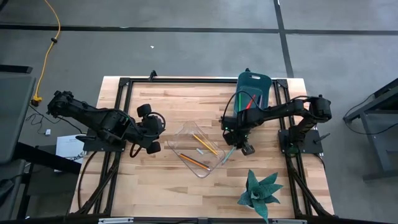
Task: Sort pens & pencils
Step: Put the blue pencil into the transparent bin
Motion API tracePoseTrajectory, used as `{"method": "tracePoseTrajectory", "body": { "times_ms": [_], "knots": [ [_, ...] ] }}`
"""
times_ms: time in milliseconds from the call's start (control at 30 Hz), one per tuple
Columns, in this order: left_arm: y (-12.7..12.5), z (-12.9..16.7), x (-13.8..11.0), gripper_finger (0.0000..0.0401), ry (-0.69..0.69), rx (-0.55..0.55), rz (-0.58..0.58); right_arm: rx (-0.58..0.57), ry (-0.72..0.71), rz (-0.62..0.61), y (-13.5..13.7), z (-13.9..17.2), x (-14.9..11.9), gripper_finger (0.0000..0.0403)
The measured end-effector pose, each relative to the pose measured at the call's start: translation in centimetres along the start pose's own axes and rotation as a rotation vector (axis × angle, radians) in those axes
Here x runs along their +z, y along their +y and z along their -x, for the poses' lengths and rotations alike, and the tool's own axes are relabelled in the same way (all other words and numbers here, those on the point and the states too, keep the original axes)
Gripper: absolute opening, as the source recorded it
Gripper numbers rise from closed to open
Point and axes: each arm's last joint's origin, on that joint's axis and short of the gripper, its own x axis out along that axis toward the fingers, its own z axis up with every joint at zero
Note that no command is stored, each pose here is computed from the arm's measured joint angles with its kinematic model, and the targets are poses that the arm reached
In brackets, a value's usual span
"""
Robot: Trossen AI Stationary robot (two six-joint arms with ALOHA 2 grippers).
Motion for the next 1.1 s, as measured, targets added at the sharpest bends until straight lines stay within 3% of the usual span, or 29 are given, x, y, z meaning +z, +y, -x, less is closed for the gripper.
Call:
{"method": "tracePoseTrajectory", "body": {
  "times_ms": [367,733,967,1100],
  "knots": [
    [0.0,0.0,0.0,0.0102,0.001,-0.002,0.034,0.008,0.003,0.051,0.0,0.0,0.0,0.0075],
    [0.0,0.0,0.0,0.0101,0.001,-0.002,0.046,-0.097,-0.036,0.138,-1.1,2.1,1.8,0.0075],
    [-0.1,0.0,0.0,0.0101,0.009,-0.018,0.069,-0.048,0.058,0.109,-3.0,0.2,1.0,0.0075],
    [-0.1,0.0,-0.1,0.0101,0.018,-0.033,0.069,-0.026,0.054,0.118,-2.6,-0.2,1.3,0.0075]
  ]
}}
